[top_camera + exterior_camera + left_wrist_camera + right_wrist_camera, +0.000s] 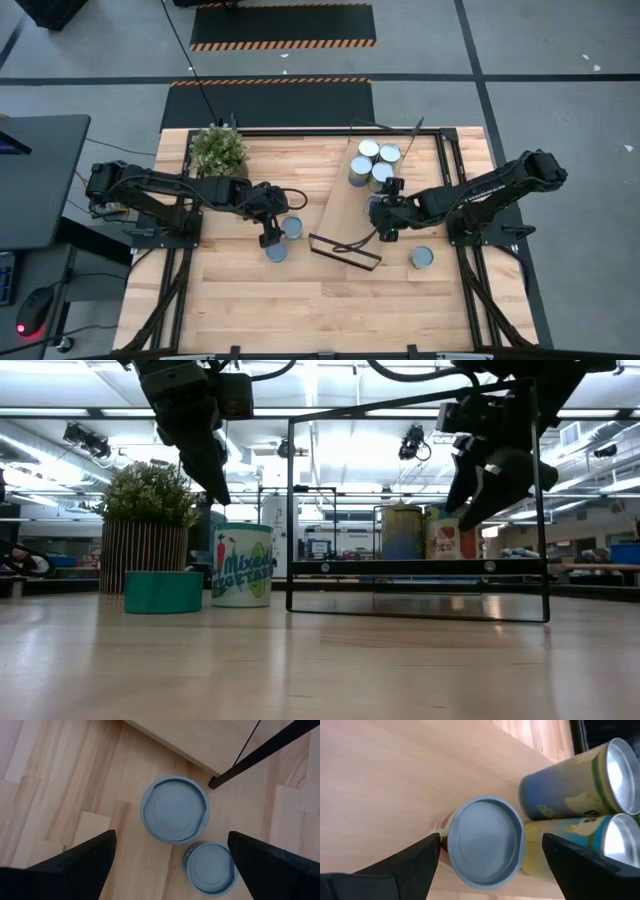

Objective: Pick and place cans onto a shelf
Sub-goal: Put the canned diced tomatoes on the shelf, then put the canned green peas on the shelf

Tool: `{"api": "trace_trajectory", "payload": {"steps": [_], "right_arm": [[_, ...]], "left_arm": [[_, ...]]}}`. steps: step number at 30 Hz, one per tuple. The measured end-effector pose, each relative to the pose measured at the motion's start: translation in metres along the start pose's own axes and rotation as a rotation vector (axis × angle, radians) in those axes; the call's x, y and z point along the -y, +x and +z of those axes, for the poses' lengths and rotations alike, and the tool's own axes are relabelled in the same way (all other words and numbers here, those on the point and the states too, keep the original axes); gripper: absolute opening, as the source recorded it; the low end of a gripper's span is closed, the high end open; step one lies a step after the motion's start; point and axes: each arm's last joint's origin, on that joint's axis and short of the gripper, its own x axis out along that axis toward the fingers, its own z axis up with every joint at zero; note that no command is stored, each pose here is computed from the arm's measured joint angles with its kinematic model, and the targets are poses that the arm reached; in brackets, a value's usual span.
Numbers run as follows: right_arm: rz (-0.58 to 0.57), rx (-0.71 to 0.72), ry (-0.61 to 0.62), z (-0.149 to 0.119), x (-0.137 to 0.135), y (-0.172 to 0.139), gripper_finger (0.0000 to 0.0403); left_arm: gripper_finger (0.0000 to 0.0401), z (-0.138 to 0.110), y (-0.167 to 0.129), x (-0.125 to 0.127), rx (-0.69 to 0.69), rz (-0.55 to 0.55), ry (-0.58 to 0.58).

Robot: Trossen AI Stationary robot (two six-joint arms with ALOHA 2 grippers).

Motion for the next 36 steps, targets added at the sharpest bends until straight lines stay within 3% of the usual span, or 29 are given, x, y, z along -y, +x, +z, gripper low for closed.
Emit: {"api": "trace_trajectory", "payload": {"steps": [12, 19, 24, 29, 36], "right_arm": [[-0.102, -0.006, -0.042, 0.001, 0.008, 0.004, 0.0357], [-0.06, -0.01, -0.006, 0.006, 0.009, -0.012, 0.0357], [0.059, -0.016, 0.066, 0.009, 0.011, -0.049, 0.0357], [0.217, -0.008, 0.128, -0.011, 0.004, -0.077, 0.0357], [0.396, -0.032, 0.092, -0.047, -0.038, -0.078, 0.0357]], "left_arm": [[0.0388, 0.0, 0.0, 0.0, 0.003, -0.001, 0.0], [0.0388, 0.0, 0.0, 0.0, 0.002, -0.001, -0.001], [0.0388, 0.0, 0.0, 0.0, 0.0, 0.0, -0.005], [0.0388, 0.0, 0.0, 0.0, 0.0, 0.0, -0.014], [0.0388, 0.0, 0.0, 0.0, 0.001, 0.0, -0.017]]}}
